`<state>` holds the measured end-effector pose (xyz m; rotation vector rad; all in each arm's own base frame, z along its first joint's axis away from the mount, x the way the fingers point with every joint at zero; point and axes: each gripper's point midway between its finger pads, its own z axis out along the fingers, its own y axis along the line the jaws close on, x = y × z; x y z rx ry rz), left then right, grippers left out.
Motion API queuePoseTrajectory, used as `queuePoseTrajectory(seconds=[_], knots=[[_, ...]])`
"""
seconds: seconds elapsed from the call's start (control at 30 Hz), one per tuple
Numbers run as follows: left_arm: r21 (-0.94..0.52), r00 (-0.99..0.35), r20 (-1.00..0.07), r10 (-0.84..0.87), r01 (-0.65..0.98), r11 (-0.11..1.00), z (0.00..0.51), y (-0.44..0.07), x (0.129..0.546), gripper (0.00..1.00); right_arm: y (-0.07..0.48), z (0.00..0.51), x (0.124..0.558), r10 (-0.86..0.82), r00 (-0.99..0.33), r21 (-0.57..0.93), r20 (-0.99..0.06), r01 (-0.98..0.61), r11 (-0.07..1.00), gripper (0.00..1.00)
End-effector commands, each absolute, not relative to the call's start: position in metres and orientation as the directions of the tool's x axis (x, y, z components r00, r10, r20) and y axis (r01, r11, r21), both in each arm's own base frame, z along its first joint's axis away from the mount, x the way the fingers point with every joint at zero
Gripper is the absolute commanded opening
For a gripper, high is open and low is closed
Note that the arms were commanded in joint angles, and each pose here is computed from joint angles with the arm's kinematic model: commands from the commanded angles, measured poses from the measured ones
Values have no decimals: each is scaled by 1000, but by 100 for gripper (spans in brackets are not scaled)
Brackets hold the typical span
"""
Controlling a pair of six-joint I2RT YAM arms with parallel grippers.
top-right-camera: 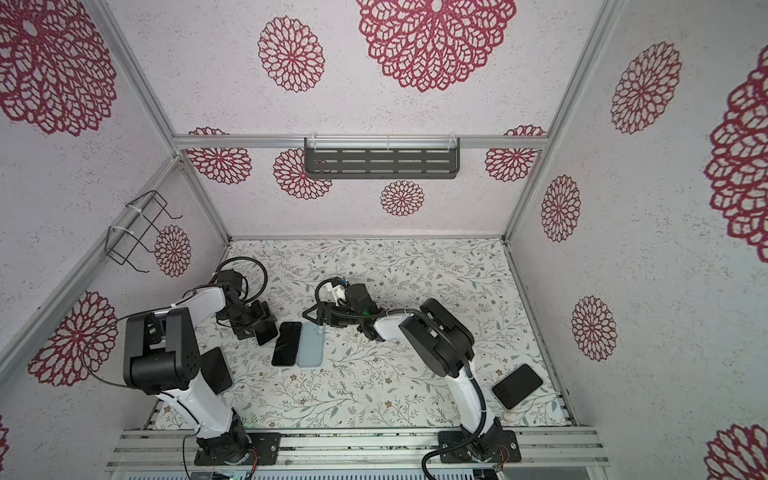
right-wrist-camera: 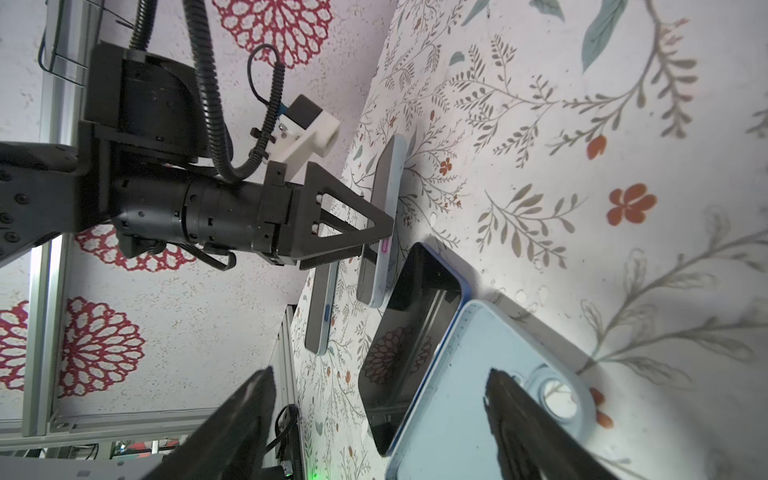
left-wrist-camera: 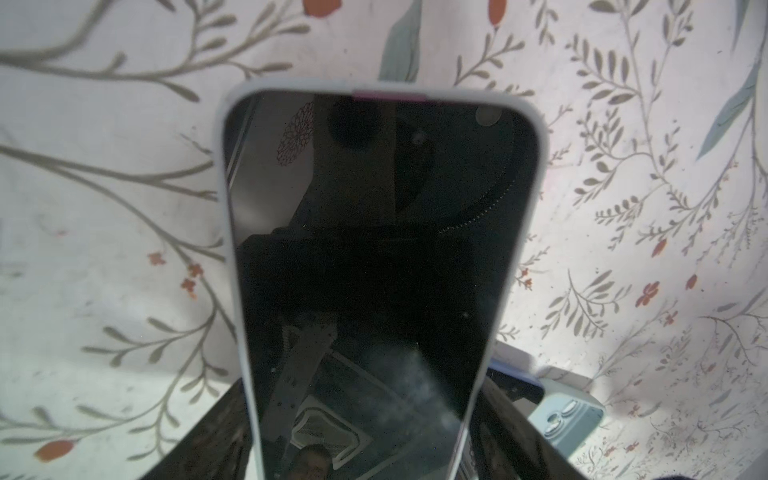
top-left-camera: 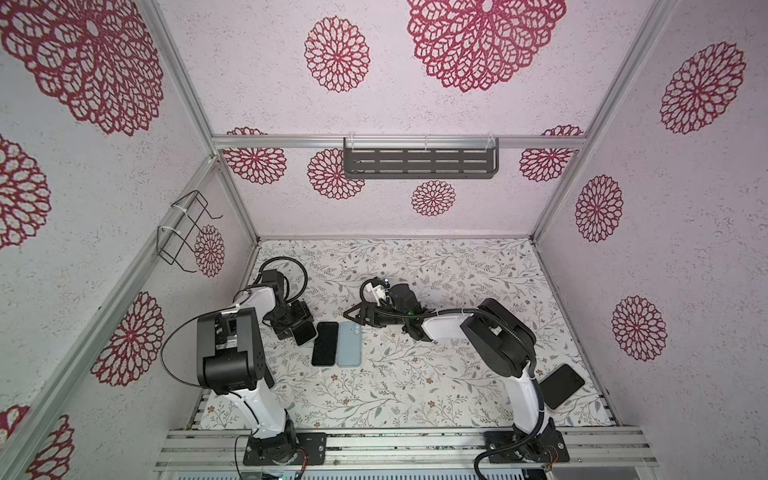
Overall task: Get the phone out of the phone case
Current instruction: 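Lift the cased phone with the left gripper while the right gripper approaches it, then grasp the side edge of the pale case with the right gripper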
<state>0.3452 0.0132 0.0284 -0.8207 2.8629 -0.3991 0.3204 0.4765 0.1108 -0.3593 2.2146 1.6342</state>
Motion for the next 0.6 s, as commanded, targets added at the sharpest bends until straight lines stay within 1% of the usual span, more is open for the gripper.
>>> queuePoseTrajectory(seconds=[0.0,0.37,0.57], knots=[[-359,-847,-125,-517,-447,819,51,6,355,64,491,137,318,13,-887,870,-462,-451,199,81],[-397,-883,-159,-442,-353,848,66,-33,364,63,513,130,300,-27,-895,883,-446,-445,149,75],[-413,-895,-176,-411,-312,856,73,-57,372,62,520,128,291,-43,-895,884,-444,-445,142,70]])
